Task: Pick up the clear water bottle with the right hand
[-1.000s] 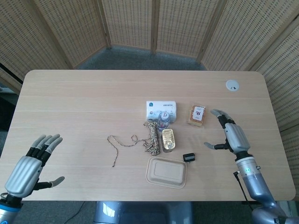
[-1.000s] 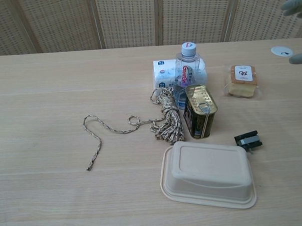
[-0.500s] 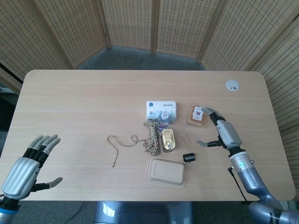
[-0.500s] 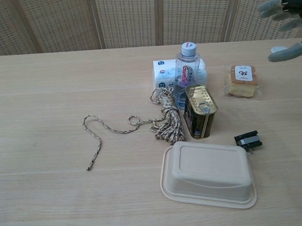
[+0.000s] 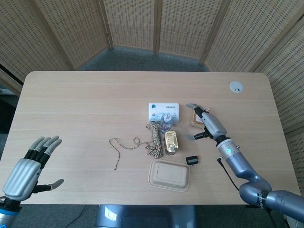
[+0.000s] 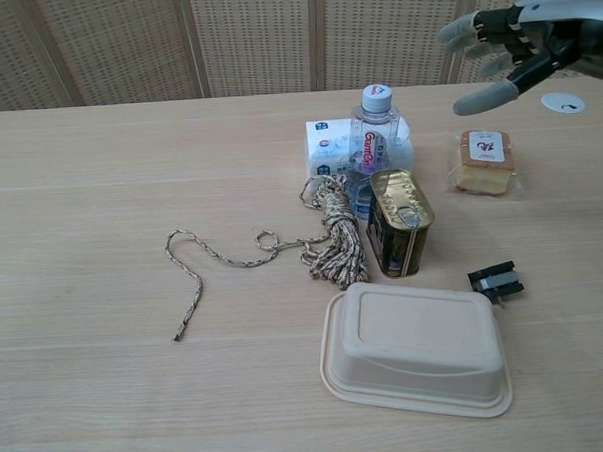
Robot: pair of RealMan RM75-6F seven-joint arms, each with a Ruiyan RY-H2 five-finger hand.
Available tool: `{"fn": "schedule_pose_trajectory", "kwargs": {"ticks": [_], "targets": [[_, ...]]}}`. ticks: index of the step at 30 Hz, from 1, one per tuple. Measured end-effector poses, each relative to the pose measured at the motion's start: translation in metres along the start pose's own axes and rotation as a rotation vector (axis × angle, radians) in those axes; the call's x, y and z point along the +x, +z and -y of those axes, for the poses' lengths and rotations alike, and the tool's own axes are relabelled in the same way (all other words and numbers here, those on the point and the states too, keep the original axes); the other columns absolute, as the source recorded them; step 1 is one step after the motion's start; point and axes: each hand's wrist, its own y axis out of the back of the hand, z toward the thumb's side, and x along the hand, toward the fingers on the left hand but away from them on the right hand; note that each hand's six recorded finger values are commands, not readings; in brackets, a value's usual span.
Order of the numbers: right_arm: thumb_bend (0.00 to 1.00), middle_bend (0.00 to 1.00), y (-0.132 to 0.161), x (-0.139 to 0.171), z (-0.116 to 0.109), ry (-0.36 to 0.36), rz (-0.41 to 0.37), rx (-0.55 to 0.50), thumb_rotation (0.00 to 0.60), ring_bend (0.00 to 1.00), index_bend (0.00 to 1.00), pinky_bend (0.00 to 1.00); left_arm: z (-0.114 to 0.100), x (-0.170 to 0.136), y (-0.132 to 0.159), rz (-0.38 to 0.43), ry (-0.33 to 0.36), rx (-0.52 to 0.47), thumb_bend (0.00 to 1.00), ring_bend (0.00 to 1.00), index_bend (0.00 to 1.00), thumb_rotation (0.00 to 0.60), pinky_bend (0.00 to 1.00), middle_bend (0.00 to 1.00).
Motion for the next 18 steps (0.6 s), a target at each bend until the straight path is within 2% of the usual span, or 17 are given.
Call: {"fn": "schedule_pose_trajectory", "kwargs": {"ticks": [12,18], "targets": [[0.11,0.0,-0.015,-0.043,0.022,0.036,0.05,-0.008,0.49,0.0,0.0,0.0,0.0,0.006,0.0,-0.012,-0.008,0.013,0.15,0.0,0.0,0.6,0.0,0.0],[0.11,0.0,-0.018,-0.058,0.041,0.074,0.065,-0.002,0.481,0.0,0.0,0.0,0.0,0.007,-0.001,-0.021,-0.011,0.016,0.15,0.0,0.0,0.6,0.0,0.0]]}}
